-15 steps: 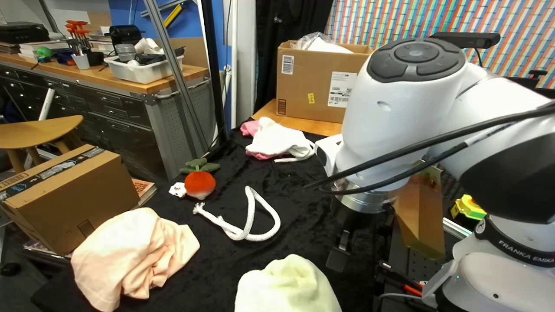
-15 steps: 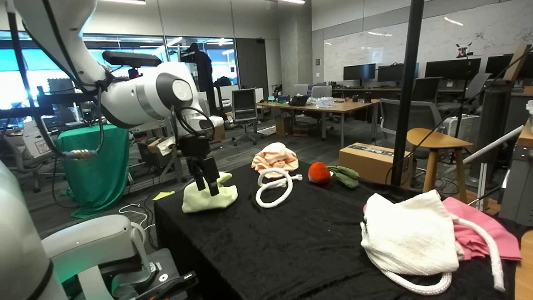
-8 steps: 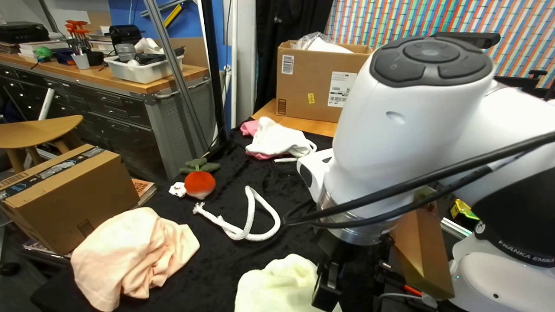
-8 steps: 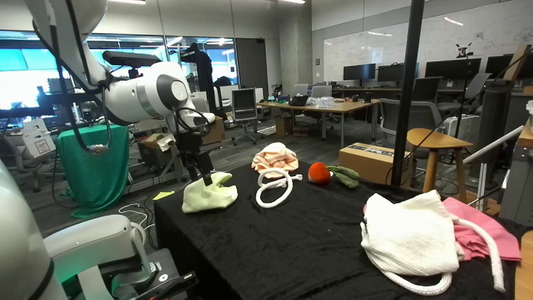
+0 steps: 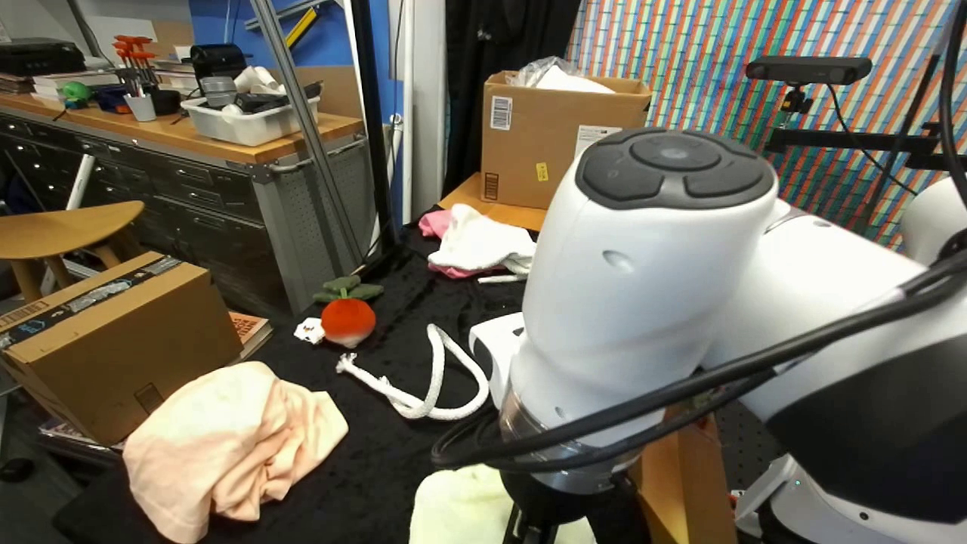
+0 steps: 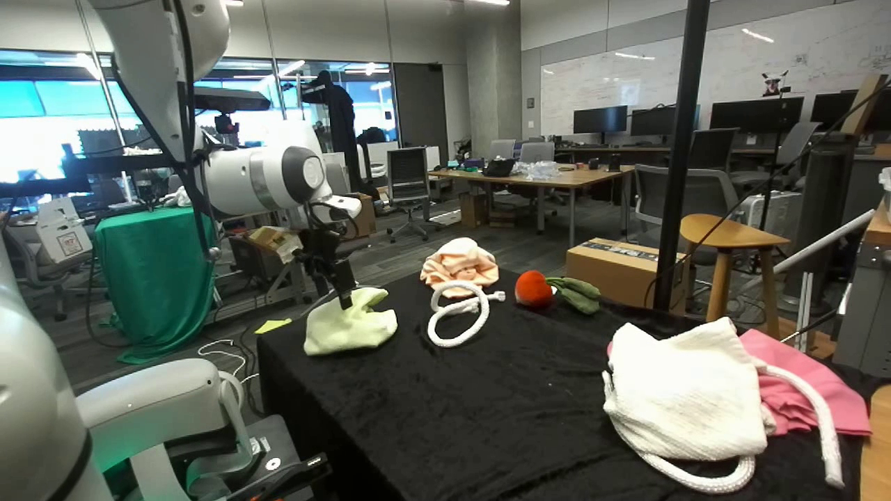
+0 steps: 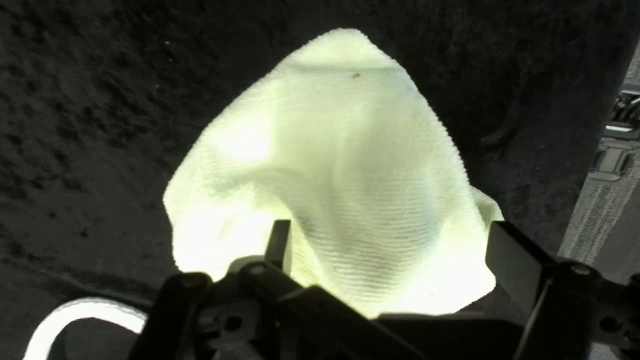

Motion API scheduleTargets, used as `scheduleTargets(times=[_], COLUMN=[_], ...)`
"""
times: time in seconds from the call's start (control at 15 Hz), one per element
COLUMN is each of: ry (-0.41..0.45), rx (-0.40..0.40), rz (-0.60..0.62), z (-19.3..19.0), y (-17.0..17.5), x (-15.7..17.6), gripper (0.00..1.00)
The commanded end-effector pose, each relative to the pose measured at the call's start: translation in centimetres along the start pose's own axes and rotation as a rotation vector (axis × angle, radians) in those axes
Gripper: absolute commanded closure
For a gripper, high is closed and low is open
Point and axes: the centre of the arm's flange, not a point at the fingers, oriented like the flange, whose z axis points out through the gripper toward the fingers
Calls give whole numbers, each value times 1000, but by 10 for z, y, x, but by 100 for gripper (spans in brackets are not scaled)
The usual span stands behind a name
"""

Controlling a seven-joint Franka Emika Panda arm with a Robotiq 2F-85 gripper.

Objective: Move the things on the table to the back right corner

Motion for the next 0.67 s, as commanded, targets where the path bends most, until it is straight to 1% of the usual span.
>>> scheduleTargets(times=[0.0,0.4,0.47,0.53,0.6], ry=[4,-28,-32,-36,-39], rx=[53,26,23,22,20], rz=[-8,-34,-36,-36,-34], z=[14,30,31,32,32], y=[-20,-23,-21,-21,-20], x=[10,7,6,6,6], gripper=[0,0,10,26,32])
